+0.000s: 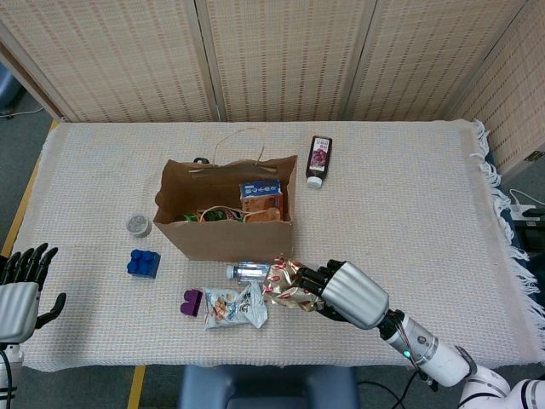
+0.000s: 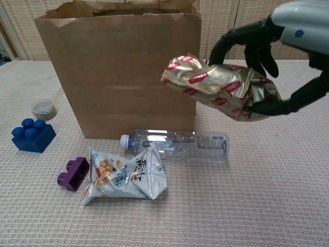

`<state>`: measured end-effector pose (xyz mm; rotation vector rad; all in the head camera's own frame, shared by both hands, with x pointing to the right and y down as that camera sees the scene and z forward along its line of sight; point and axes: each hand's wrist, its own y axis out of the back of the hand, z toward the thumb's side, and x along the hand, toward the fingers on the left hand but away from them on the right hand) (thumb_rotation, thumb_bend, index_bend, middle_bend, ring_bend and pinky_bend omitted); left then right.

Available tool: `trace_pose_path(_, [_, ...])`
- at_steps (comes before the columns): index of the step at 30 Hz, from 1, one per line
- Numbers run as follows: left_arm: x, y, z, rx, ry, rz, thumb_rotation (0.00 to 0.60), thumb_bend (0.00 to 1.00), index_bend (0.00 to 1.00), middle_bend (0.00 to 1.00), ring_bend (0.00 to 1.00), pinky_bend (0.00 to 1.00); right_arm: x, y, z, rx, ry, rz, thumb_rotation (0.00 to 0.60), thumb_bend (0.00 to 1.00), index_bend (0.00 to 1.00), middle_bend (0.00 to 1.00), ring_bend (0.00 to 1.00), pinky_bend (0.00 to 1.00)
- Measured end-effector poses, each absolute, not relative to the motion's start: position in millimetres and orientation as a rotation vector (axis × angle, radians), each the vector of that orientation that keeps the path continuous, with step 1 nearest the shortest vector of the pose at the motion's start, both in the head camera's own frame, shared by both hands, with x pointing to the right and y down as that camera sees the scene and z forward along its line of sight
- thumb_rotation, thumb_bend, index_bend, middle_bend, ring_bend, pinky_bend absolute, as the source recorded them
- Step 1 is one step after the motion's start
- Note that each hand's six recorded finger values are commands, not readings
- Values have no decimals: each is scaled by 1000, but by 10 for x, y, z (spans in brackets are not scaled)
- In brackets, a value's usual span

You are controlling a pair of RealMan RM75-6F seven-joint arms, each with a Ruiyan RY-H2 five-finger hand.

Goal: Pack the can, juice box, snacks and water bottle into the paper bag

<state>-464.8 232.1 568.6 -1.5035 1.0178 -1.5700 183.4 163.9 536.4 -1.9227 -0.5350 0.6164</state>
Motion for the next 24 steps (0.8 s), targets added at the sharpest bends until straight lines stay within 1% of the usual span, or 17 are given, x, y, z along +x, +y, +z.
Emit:
trace_pose_path(5, [-4650,2320,5686,-1505,1018,-1569,600,375,71,0,0,0,1745,1451,5158,-1895,-626,565,600,323,721,609,587,625])
trace_pose_path(12, [-4650,2320,5686,-1508,1020,-1568,600,374,71,0,0,0,1572,1048,4957,-1821,-743,548,600,323,721,612,587,625])
trace_pose_path(18, [-4651,2317,5686,-1512,1021,-1567,600,375,73,0,0,0,1351,705,4846,-1775,-788,567,600,323,721,613,587,626])
trace_pose_path(24, [-4655,2317,5685,-1520,1026,-1564,600,375,76,0,0,0,1117,399,4801,-1753,-811,612,600,323,721,613,587,626])
